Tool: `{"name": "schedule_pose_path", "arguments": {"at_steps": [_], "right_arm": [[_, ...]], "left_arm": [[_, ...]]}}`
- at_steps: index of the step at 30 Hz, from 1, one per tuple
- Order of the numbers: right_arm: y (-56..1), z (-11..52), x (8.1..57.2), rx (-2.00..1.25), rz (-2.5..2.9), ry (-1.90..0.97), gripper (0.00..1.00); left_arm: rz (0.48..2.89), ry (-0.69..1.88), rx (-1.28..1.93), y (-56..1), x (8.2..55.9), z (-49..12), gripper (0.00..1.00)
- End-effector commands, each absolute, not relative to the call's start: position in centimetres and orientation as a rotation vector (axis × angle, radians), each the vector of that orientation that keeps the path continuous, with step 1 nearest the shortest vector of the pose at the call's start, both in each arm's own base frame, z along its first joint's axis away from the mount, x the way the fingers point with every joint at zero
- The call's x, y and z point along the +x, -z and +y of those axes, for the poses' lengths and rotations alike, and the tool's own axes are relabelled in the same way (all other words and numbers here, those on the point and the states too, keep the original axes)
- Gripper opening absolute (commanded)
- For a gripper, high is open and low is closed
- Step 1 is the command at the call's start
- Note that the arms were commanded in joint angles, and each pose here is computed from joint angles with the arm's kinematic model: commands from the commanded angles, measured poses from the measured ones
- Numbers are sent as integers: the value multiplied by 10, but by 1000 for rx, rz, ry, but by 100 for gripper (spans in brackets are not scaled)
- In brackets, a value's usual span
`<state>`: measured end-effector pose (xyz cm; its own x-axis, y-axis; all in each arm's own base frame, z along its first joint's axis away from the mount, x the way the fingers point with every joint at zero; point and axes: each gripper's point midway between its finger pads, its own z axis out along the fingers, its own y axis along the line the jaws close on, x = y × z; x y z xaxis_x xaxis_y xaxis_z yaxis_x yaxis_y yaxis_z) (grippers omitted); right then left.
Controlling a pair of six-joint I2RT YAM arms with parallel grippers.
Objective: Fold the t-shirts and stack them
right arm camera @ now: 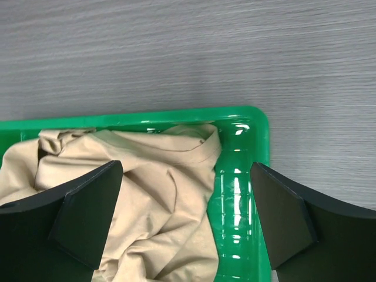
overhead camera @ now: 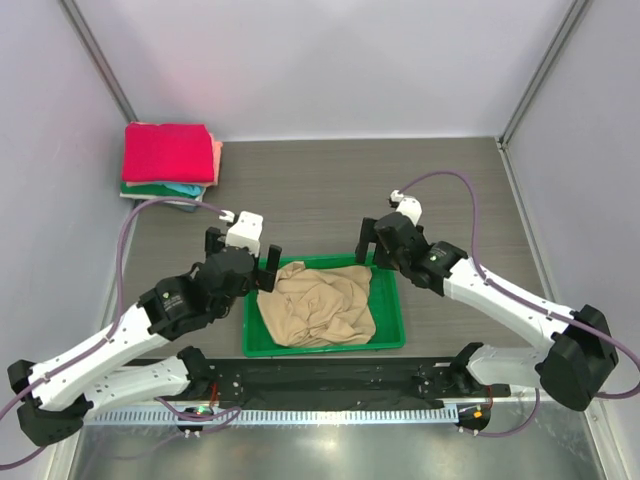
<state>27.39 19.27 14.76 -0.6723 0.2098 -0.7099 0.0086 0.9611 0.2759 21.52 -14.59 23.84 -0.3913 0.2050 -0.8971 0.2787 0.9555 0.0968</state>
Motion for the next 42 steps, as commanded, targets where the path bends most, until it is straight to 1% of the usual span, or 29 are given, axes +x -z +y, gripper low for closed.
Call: {"name": "schedule_pose_path", "arguments": {"at_steps": [1, 8, 12, 17, 19, 20, 21, 22, 23, 24, 25, 26, 29, 30, 32, 33, 35, 36, 39, 42], "right_arm": [[-172, 218, 281, 86, 2224, -416, 96], [-142, 268, 244, -84, 2328, -525, 95], [-98, 298, 214, -221, 2451, -472, 93], [-57, 306, 198, -262, 2547, -337, 92], [-46, 310, 196, -282, 2569, -299, 89], [-42, 310, 196, -288, 2579, -281, 86], [-42, 313, 197, -292, 2575, -277, 75], [-39, 313, 197, -305, 2581, -263, 60], [-37, 314, 197, -309, 2587, -253, 40], [-42, 317, 199, -309, 2576, -261, 13], [-48, 320, 202, -307, 2560, -272, 3], [-65, 319, 208, -312, 2518, -272, 1], [-138, 327, 235, -320, 2348, -287, 1], [-199, 334, 255, -262, 2212, -324, 1], [-257, 331, 276, -259, 2090, -309, 1], [-307, 333, 290, -196, 1996, -346, 1], [-344, 329, 307, -154, 1920, -355, 1], [-366, 326, 325, -122, 1882, -363, 1], [-386, 318, 356, -64, 1835, -421, 1], [-371, 315, 379, -39, 1842, -414, 1]], "left_arm": [[1936, 71, 217, -259, 222, -136, 100], [1891, 150, 184, -278, 217, -134, 100], [1825, 130, 109, -288, 215, -113, 100], [1767, 165, 59, -295, 208, -97, 100], [1743, 176, 46, -298, 206, -92, 100], [1740, 175, 44, -297, 206, -92, 100], [1739, 176, 40, -298, 206, -91, 100], [1739, 176, 40, -298, 206, -90, 100], [1739, 174, 40, -298, 206, -90, 100], [1742, 166, 43, -297, 206, -90, 100], [1748, 155, 44, -296, 207, -90, 100], [1752, 150, 46, -295, 207, -90, 100], [1758, 136, 44, -294, 208, -90, 100], [1760, 133, 46, -294, 208, -89, 100], [1759, 129, 40, -294, 208, -88, 100], [1756, 131, 36, -295, 208, -87, 100], [1751, 137, 32, -295, 206, -86, 100], [1747, 139, 28, -296, 206, -85, 100], [1739, 138, 13, -297, 206, -82, 100], [1738, 132, 9, -297, 205, -80, 100]]}}
